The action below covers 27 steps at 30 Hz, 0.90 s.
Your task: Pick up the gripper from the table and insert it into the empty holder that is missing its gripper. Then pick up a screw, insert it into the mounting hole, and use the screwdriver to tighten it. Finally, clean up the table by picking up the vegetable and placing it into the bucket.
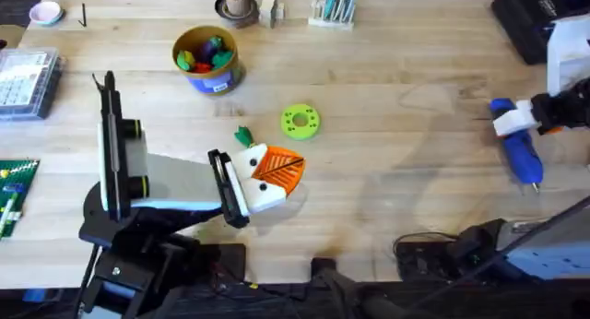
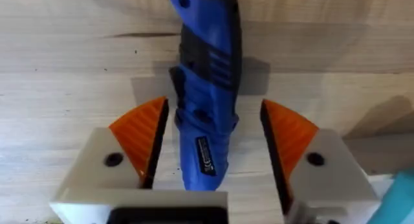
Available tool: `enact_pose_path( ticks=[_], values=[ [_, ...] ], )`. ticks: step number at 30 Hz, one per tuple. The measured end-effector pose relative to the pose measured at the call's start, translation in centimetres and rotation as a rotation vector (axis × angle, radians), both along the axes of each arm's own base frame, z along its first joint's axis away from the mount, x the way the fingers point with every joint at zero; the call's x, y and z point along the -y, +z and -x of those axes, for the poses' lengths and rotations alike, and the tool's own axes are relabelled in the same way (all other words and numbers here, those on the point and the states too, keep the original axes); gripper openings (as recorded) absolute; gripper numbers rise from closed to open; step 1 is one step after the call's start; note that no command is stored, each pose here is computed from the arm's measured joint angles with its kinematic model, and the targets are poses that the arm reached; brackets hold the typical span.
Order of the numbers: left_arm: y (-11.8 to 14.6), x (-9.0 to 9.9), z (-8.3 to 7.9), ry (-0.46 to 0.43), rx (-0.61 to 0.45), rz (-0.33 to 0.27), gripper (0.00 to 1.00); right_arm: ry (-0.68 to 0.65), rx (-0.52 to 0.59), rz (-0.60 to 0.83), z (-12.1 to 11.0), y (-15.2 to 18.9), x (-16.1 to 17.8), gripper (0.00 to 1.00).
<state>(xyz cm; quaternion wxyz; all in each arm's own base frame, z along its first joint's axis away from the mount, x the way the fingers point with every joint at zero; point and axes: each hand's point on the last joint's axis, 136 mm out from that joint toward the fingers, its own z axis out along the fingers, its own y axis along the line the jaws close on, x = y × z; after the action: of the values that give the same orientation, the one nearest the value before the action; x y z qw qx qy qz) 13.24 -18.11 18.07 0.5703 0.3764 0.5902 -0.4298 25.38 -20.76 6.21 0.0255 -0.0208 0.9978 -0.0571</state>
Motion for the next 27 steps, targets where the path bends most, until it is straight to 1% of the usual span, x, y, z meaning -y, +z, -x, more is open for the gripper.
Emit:
enact_pose_path(
  ticks=[4,7,11,13,20,27],
  values=[
    [0.0,0.0,-0.1,0.004,0.000,0.000,0.005,0.011,0.007,-0.045,-0.1,-1.2,0.2,0.868],
    [0.0,0.0,-0.1,0.004,0.001,0.000,0.005,0.025,0.048,-0.051,-1.2,-1.7,0.5,0.870],
    [0.0,0.0,-0.1,0.004,0.000,0.000,0.005,0.048,0.138,-0.057,-3.2,-1.6,0.7,0.870],
    [0.0,0.0,0.0,0.003,0.000,0.000,0.005,0.053,0.160,-0.067,-3.7,-1.6,0.6,0.870],
    [0.0,0.0,0.0,0.000,0.000,0.000,0.005,0.057,0.153,-0.112,-3.7,-2.5,0.0,0.871],
    [0.0,0.0,0.0,0.000,0.000,0.000,0.005,0.059,0.147,-0.116,-3.6,-2.5,-0.1,0.871]
  ],
)
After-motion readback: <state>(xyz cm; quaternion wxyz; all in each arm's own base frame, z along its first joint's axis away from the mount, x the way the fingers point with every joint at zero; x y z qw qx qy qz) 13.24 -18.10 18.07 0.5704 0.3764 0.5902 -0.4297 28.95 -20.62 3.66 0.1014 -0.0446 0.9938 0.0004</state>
